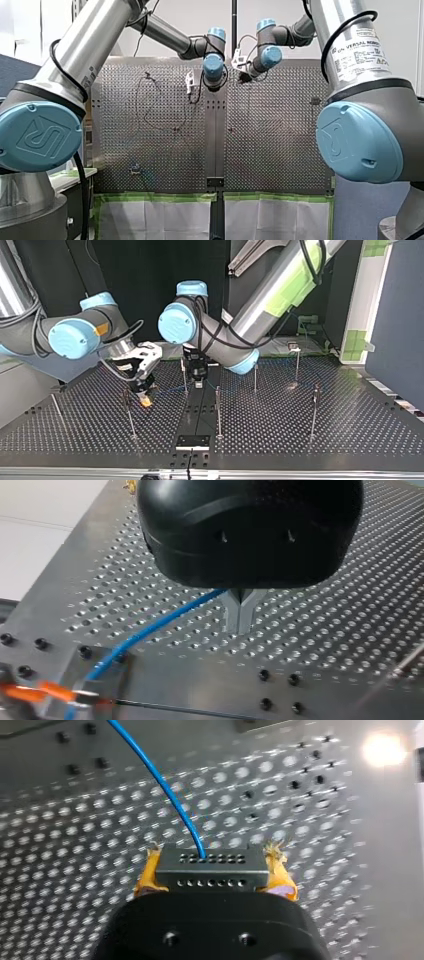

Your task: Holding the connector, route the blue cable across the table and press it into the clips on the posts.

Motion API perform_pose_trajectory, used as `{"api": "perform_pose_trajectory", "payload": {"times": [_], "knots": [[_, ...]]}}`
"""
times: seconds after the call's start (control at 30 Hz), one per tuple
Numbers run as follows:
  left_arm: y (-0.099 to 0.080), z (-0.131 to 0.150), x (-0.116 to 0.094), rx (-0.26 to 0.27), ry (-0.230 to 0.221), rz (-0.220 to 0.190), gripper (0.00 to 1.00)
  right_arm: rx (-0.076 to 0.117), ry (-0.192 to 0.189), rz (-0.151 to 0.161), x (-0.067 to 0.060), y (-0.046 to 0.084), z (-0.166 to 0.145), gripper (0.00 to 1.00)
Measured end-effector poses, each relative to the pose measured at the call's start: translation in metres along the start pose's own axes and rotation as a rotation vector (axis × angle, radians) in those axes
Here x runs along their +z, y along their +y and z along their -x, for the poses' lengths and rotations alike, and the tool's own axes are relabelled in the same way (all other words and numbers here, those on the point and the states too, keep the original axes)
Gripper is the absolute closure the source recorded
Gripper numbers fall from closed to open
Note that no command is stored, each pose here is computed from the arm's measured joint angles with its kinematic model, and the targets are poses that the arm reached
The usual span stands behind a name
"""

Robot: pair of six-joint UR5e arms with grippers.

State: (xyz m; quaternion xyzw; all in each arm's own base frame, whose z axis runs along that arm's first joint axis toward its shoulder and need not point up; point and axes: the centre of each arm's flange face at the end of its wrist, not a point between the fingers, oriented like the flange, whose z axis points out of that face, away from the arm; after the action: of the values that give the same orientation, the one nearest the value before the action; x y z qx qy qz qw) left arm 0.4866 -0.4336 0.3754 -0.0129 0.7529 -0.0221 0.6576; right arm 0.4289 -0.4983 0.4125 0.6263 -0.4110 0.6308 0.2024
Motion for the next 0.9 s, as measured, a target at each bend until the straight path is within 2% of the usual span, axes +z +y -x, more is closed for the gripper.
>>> {"api": "perform_pose_trajectory", "payload": {"times": [0.17, 0.4, 0.63, 0.9], "knots": [[-0.001, -0.021, -0.005, -0.008, 0.004, -0.005, 1.0, 0.009, -0.039, 0.018, -0.004, 0.008, 0.021, 1.0], [-0.004, -0.051, -0.01, -0.013, 0.01, -0.043, 1.0, 0.024, -0.092, 0.044, -0.011, 0.021, 0.05, 1.0], [0.0, -0.078, -0.008, -0.012, 0.024, -0.076, 1.0, 0.044, -0.099, 0.062, -0.014, 0.033, 0.072, 1.0], [0.005, -0.133, -0.004, 0.008, 0.065, -0.097, 1.0, 0.027, -0.1, 0.068, -0.018, 0.042, 0.098, 1.0]]}}
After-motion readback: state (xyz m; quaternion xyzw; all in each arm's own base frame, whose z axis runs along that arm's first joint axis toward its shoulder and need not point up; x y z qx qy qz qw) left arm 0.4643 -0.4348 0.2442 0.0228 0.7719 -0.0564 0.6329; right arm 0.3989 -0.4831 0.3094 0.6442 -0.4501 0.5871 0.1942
